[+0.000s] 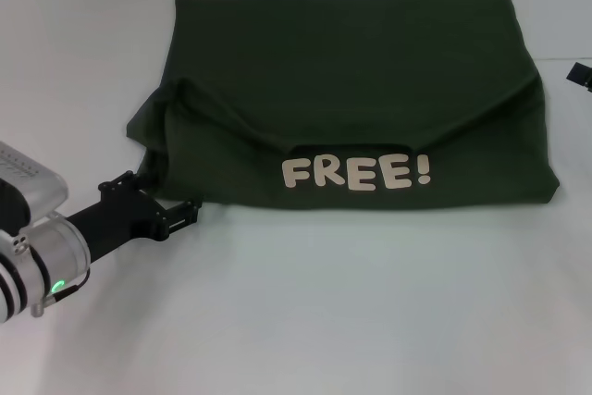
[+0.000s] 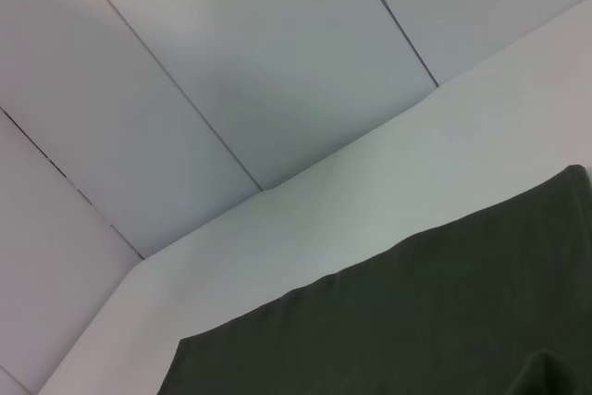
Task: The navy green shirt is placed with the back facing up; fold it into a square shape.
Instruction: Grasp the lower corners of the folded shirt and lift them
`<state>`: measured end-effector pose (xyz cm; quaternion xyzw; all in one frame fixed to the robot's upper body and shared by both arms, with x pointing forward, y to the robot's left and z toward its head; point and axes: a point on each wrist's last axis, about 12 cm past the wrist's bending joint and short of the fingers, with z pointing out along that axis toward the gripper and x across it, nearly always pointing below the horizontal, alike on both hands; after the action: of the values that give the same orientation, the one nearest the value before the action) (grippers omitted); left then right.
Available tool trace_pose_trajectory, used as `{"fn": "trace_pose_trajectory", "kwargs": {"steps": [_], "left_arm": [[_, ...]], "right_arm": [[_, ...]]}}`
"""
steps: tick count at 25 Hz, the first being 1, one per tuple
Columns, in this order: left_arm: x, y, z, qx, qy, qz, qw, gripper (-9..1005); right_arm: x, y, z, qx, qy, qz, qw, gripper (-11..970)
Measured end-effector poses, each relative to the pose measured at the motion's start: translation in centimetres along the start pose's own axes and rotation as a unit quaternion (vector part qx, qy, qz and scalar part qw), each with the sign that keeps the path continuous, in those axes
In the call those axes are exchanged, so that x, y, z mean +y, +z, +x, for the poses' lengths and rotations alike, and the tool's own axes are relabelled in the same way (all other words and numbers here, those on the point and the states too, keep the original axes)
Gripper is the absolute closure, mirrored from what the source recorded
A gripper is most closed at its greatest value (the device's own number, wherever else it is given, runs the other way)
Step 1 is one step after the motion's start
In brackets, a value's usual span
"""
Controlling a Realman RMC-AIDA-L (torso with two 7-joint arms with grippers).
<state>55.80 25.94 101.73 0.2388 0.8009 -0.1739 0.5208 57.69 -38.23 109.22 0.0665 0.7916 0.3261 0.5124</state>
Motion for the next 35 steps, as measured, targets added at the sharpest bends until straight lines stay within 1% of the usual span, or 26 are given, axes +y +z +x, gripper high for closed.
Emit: {"fn": "trace_pose_trajectory", "kwargs": {"steps": [10, 15, 20, 26, 31, 35], "left_arm": [[-0.7, 0.6, -0.2, 0.008, 0.016, 0.018, 1.0, 308], [-0.4, 0.4, -0.4, 0.004, 0.02, 0.014, 1.0, 337], [-0.2, 0.4, -0.6, 0.005, 0.012, 0.008, 1.0, 366], [-0.2, 0.5, -0.7, 0.005, 0.011, 0.008, 1.0, 607], [-0.1, 0.5, -0.8, 0.004, 0.008, 0.008, 1.0, 843], [-0.1, 0.5, -0.9, 0.003, 0.01, 0.008, 1.0, 899]], "right_arm": [[-0.2, -0.1, 0.3, 0.0, 0.003, 0.006, 1.0, 425], [-0.2, -0.2, 0.4, 0.0, 0.004, 0.008, 1.0, 432], [-0.3, -0.3, 0.5, 0.001, 0.006, 0.009, 1.0, 440], [-0.4, -0.5, 0.7, 0.002, 0.007, 0.009, 1.0, 448], [-0.6, -0.8, 0.6, 0.005, 0.004, 0.011, 1.0, 456], [-1.2, -1.1, 0.4, 0.032, 0.01, 0.025, 0.999, 462]]}}
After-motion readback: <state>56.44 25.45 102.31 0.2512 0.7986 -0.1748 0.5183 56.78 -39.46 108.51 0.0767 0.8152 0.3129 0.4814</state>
